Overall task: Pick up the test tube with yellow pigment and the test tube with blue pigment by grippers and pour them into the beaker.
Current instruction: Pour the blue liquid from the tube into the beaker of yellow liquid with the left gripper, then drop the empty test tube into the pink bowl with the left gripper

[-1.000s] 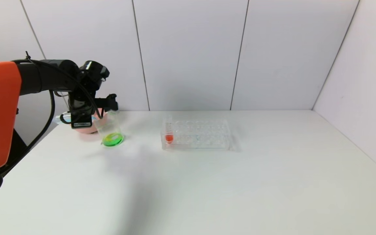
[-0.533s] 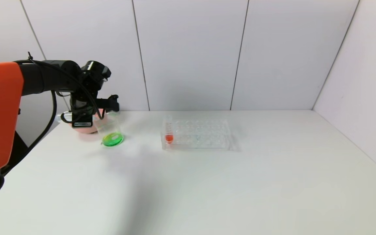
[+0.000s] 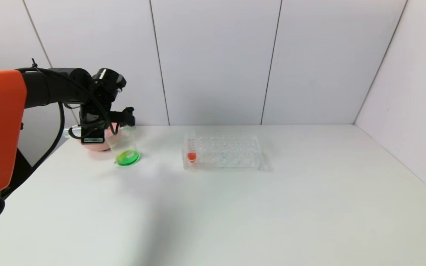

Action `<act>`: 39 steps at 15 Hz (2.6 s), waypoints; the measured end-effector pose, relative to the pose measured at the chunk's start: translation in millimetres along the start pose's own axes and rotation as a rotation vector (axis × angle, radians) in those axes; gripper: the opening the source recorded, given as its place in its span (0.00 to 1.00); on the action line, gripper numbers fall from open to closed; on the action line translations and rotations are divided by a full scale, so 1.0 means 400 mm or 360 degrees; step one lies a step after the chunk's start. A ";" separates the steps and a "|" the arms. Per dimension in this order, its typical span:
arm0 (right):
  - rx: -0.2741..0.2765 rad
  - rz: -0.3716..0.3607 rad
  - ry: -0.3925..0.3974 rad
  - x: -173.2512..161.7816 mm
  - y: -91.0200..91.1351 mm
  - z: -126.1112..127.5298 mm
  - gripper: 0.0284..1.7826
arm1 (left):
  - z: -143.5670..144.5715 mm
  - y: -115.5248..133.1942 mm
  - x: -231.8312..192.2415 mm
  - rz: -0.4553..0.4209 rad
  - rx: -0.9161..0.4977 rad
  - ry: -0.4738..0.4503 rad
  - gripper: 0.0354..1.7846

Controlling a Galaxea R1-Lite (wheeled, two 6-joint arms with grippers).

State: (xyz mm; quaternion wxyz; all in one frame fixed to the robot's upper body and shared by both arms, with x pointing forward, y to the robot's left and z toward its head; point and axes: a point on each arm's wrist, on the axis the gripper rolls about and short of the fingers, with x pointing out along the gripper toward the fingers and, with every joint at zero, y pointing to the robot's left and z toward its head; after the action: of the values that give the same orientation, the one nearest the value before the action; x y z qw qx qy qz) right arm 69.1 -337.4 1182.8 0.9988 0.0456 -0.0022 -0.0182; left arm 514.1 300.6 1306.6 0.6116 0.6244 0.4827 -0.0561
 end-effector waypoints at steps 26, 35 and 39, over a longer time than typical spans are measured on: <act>0.0001 0.0000 0.0000 0.000 0.000 0.000 1.00 | -0.003 0.023 -0.041 0.0000 -0.0459 -0.0323 0.26; 0.0001 -0.0001 0.0000 0.000 0.000 0.000 1.00 | -0.087 0.129 -0.092 -0.0055 -0.2209 -0.0922 0.26; 0.0001 0.0000 0.0000 0.000 0.000 0.000 1.00 | -0.116 0.150 -0.060 -0.0085 -0.2617 -0.0970 0.26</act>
State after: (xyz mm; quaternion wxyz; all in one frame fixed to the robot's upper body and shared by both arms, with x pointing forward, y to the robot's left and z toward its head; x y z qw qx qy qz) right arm 69.1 -337.4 1182.8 0.9988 0.0459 -0.0022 -0.0182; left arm 517.6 338.6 1376.4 0.9686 -0.0679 0.2002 0.1309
